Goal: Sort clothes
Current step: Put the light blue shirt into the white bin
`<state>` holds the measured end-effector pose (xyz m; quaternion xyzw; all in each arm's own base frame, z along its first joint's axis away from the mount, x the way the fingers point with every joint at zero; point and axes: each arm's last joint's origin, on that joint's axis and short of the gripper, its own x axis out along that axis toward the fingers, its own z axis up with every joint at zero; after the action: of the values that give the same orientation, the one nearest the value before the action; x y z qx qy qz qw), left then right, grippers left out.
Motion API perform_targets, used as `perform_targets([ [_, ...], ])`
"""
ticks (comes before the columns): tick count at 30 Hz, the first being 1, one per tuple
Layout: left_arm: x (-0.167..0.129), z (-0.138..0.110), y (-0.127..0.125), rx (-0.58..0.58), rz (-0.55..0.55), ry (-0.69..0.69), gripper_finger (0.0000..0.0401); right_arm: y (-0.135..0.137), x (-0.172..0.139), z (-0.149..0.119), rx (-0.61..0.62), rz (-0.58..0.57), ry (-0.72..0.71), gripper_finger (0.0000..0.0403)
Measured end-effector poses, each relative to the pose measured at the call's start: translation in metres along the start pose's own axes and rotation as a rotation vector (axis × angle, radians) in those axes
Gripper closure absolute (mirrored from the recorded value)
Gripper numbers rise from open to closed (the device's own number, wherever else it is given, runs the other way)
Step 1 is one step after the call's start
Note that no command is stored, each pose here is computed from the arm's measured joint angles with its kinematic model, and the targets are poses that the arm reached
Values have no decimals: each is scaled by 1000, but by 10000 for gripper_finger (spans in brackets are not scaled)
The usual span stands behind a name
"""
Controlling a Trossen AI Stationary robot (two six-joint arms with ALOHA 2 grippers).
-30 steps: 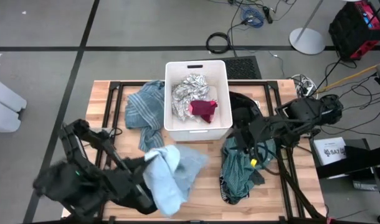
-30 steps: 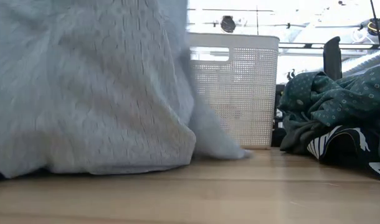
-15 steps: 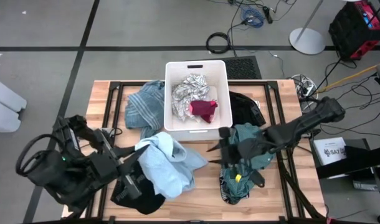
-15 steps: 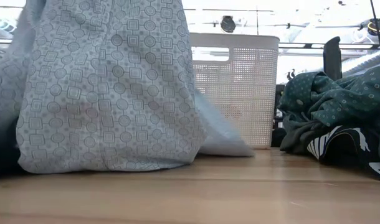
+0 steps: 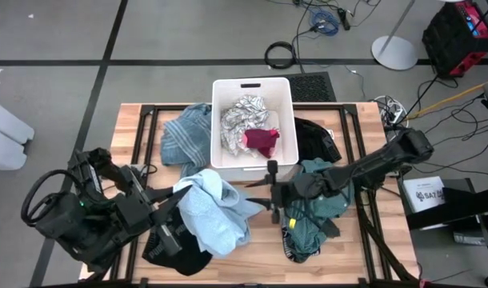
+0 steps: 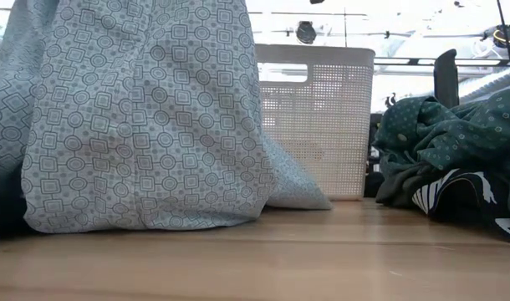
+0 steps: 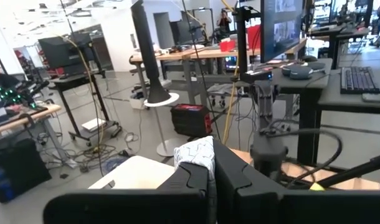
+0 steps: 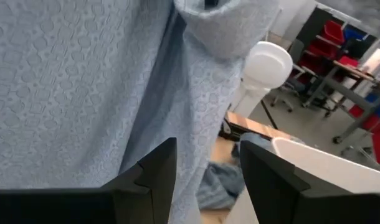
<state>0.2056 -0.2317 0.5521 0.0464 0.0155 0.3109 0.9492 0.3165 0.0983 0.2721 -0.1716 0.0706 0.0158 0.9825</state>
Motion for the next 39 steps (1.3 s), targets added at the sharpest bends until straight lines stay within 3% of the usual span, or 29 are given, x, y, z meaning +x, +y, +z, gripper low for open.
perform_targets([
  [12, 0, -1, -1, -27, -1, -1, 395, -1, 26, -18, 35, 32, -56, 238],
  [20, 0, -1, -1, -21, -1, -1, 395, 6, 62, -11, 32, 65, -62, 243],
  [23, 0, -2, -2, -10, -1, -1, 395, 5, 71, -5, -1, 50, -23, 285],
  [26, 0, -3, -4, -2, -3, -2, 395, 4, 73, 1, -61, 63, 20, 373],
  [32, -7, -4, -6, 18, -24, -4, 395, -3, 54, 31, -123, -13, 65, 400],
  [39, -17, -4, -6, -9, -55, -7, 395, -29, -6, 92, -180, -149, -20, 402],
])
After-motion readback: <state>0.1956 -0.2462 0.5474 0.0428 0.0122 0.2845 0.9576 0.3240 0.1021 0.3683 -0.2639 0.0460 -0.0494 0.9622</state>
